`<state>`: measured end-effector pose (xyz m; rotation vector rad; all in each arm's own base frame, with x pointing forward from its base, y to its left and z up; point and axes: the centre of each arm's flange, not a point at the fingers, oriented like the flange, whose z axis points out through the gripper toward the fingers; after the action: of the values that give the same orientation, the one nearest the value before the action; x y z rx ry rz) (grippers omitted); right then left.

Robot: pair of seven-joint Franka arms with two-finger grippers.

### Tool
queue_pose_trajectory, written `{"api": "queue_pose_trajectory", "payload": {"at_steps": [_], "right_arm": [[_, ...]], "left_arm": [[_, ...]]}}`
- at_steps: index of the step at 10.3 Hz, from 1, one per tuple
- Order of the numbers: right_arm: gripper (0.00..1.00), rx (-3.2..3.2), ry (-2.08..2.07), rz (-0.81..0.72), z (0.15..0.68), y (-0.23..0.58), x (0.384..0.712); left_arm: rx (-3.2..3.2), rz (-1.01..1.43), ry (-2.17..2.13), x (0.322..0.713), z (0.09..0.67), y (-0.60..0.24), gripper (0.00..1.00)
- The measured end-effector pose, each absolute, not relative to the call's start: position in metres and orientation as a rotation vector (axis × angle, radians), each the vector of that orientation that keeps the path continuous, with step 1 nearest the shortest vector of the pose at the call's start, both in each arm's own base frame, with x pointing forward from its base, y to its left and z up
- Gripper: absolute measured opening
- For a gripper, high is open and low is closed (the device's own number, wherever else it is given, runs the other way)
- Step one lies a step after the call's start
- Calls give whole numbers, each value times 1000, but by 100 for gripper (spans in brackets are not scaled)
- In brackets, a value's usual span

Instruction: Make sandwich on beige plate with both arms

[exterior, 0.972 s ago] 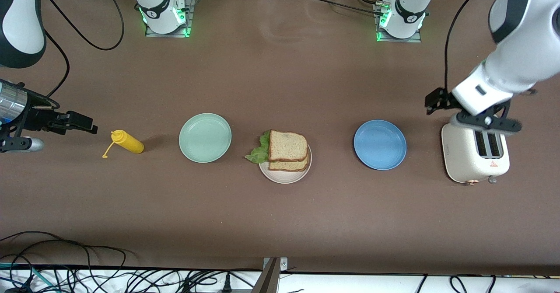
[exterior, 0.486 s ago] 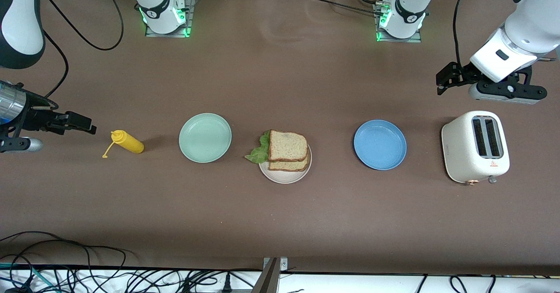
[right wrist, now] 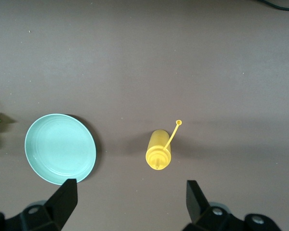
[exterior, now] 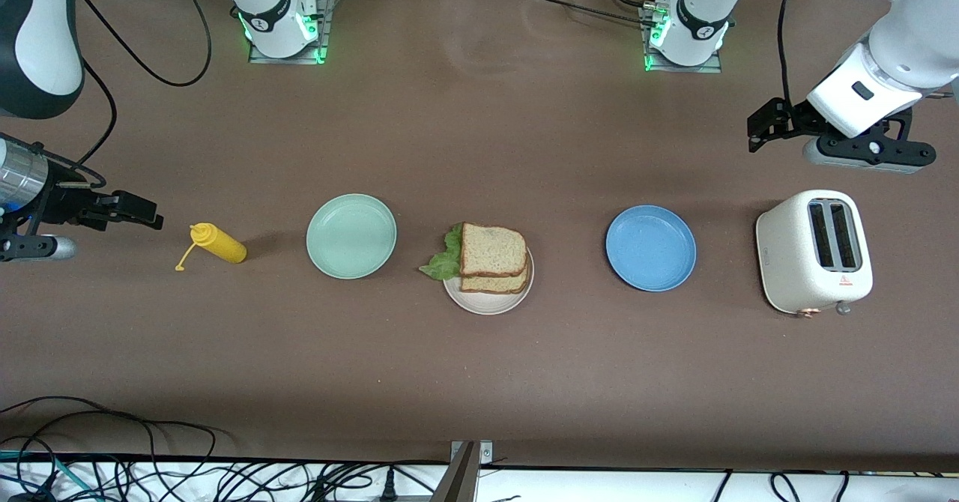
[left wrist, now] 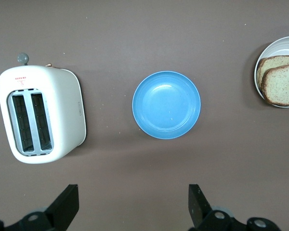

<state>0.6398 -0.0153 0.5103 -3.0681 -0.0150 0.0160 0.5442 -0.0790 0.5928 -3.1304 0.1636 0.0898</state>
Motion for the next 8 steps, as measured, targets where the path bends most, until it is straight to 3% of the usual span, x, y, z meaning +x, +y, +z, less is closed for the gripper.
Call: {"api": "queue_pose_trajectory", "payload": {"at_steps": [8], "right_arm": [[100,-3068,14,30,507,-11,639]], "left_arm": [[-3135,113,83,551,591,-58,100]]}}
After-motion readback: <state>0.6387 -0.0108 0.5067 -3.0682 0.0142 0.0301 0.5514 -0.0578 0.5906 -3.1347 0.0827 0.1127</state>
